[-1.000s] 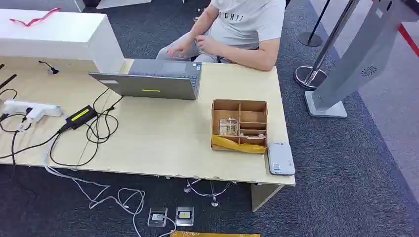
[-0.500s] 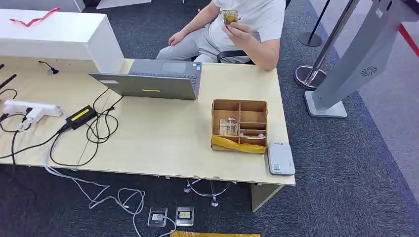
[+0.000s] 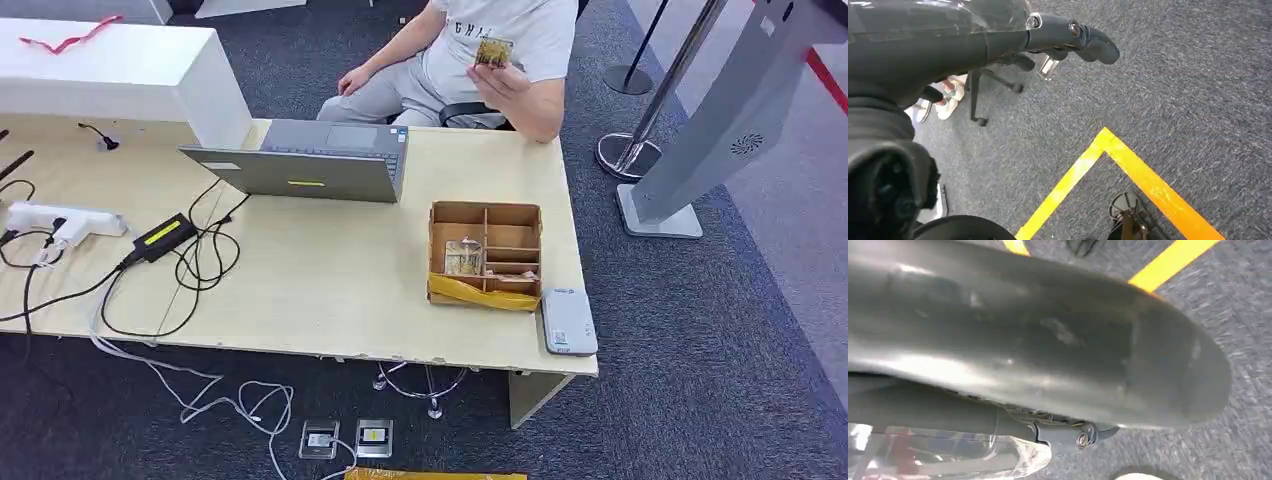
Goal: Pass the card to the sensor for recognition and then transmit it.
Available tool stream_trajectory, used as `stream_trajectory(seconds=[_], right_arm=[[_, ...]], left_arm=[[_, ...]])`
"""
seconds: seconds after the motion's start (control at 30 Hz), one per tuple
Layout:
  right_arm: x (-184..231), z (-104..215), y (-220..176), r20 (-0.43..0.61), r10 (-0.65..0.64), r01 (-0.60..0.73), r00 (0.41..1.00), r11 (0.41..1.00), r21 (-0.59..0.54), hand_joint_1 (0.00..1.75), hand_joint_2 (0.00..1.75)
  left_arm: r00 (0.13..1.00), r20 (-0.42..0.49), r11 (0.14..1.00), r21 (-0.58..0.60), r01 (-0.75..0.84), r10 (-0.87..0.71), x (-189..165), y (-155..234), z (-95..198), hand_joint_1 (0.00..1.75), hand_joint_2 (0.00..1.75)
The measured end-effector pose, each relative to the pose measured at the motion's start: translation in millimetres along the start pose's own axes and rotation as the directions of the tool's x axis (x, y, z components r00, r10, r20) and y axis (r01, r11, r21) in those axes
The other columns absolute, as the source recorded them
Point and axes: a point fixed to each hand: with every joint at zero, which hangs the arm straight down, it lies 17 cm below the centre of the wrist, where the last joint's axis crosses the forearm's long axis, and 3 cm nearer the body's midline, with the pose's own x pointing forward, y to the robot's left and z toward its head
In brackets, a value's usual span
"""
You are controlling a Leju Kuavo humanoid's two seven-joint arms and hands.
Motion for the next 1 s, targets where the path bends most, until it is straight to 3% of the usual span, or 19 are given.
stream_trajectory(seconds=[0.1,0.27,0.37,0.5,0.63,0.73,0.9,1.0], right_arm=[[38.2,-13.7,-37.8,0.107,-0.057,0.061,0.993,0.998,-0.033,0.0,1.75],[151.5,-25.9,-154.0,0.374,-0.069,0.155,0.925,0.967,-0.204,0.0,1.75],[207.9,-18.0,-224.7,0.448,-0.035,0.207,0.893,0.917,-0.341,0.0,1.75],[292.7,7.0,-269.4,0.552,0.087,0.165,0.829,0.906,-0.391,0.0,1.75],[346.5,29.4,-282.0,0.546,0.276,0.012,0.791,0.885,-0.465,0.0,1.75],[380.9,55.6,-265.0,0.558,0.306,-0.022,0.772,0.889,-0.457,0.0,1.75],[484.0,146.2,-246.4,0.722,0.279,0.071,0.633,0.908,-0.413,0.0,1.75],[534.9,210.0,-209.7,0.804,0.31,0.042,0.507,0.923,-0.382,0.0,1.75]], left_arm=[[1.0,-0.007,1.0,0.0,-0.009,0.009,-1.0,0.1,-0.1,0.0,0.0],[1.0,0.001,1.0,0.0,-0.015,0.015,0.5,-0.2,0.2,0.0,0.0],[1.0,0.014,1.0,-0.013,0.001,-0.001,1.8,-3.8,1.6,0.0,0.0],[1.0,0.026,1.0,-0.019,0.007,-0.007,2.3,-6.6,3.5,0.0,0.0],[1.0,0.026,1.0,-0.027,0.008,-0.007,2.0,-11.4,6.6,0.0,0.0],[1.0,0.027,0.999,-0.031,0.013,-0.012,0.8,-13.3,8.0,0.0,0.0],[0.999,0.04,0.999,-0.043,0.024,-0.022,3.6,-15.5,8.0,0.0,0.0],[0.998,0.055,0.998,-0.06,0.031,-0.027,6.1,-18.6,8.6,0.0,0.0]])
